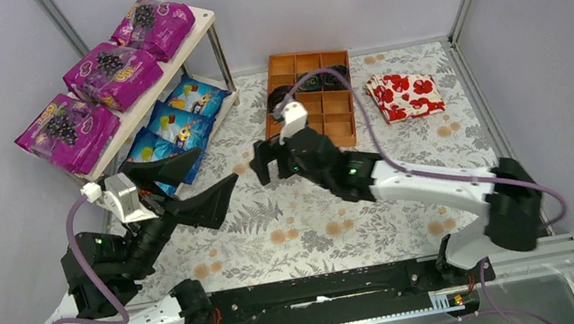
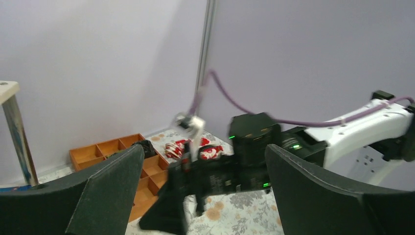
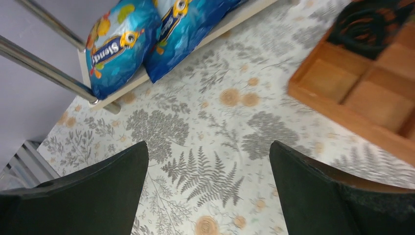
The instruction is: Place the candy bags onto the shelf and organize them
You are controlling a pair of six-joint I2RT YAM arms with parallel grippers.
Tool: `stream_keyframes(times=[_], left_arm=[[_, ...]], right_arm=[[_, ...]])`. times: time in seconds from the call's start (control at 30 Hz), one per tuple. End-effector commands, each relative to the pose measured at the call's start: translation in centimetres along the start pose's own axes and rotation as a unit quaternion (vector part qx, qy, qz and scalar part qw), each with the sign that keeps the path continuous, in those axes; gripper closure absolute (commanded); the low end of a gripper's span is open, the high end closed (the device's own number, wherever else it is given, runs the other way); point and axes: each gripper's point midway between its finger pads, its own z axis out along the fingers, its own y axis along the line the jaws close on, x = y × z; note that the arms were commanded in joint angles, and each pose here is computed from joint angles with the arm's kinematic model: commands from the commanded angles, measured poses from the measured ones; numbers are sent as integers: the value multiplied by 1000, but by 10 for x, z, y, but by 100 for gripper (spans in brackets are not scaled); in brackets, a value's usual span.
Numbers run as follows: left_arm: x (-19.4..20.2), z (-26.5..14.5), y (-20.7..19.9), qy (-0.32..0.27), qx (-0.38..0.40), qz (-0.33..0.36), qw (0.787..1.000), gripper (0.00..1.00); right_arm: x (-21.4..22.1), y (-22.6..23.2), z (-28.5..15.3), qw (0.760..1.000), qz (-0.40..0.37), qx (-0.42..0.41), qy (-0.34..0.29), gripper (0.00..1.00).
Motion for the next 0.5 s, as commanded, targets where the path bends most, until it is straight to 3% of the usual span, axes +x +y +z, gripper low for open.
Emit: stream_keyframes(times=[0.0,0.2,0.47], left_arm=[[-35,3,10,-50,-30,4,998,1],[-31,10,21,-50,-68,8,996,1],[59,38,21,98,-92,31,990,1]], right_arm=[[-48,-38,-64,995,-28,69,-60,0],[-66,-68,-130,990,-13,99,-105,0],[-72,-94,-178,982,3,117,-146,0]])
